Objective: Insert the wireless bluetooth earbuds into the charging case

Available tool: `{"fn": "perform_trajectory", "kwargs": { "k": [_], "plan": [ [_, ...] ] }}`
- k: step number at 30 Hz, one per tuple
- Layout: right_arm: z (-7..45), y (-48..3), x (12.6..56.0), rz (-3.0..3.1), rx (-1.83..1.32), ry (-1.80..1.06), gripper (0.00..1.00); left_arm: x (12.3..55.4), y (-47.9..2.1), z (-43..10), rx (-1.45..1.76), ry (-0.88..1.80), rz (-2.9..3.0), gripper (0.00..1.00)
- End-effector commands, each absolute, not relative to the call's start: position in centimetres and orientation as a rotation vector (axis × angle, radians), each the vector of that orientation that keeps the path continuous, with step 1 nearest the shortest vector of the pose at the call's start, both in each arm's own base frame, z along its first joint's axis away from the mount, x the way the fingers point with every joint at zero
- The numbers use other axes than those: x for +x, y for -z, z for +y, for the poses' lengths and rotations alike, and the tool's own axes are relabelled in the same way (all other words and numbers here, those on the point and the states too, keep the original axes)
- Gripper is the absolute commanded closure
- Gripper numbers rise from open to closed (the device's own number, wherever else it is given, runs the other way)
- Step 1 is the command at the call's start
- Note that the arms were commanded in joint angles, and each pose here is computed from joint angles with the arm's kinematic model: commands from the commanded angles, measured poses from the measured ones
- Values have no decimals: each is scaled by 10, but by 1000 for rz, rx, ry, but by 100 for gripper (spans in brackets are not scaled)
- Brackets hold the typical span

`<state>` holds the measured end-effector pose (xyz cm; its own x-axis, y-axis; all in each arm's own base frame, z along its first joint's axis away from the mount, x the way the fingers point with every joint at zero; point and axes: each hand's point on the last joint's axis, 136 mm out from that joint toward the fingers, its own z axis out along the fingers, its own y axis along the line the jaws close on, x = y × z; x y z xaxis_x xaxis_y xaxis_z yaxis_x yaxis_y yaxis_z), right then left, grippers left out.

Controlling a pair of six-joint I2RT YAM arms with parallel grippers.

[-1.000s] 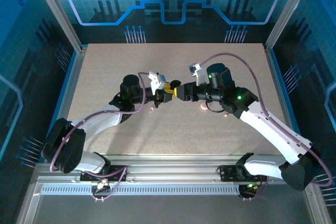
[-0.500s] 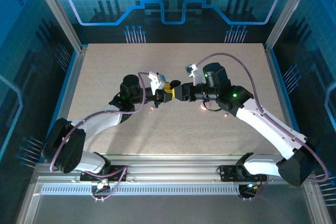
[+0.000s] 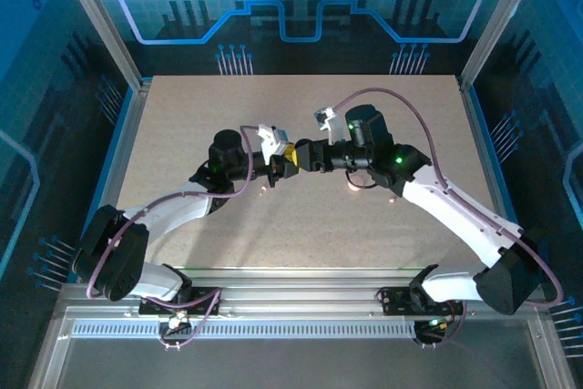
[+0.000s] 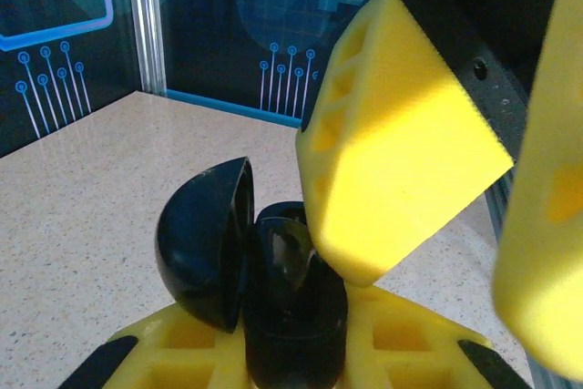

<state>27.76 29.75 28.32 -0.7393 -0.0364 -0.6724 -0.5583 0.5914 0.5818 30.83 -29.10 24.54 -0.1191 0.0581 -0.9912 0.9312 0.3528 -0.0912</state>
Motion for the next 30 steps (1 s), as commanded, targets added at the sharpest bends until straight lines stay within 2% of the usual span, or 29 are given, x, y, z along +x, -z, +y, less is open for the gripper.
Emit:
{"fn": "perform_trajectory", "kwargs": {
  "k": [1,16,30],
  "plan": [
    [305,-301,282,2132,-500,-1101,58,300,-264,-294,978,984,1411,81],
    [275,-340,261,2049,-509,-1084,58,299,-259,-291,979,971,1424,81],
    [205,-293,294,2345,-287,-775,59,299,-245,-289,979,948,1465,81]
  ]
}}
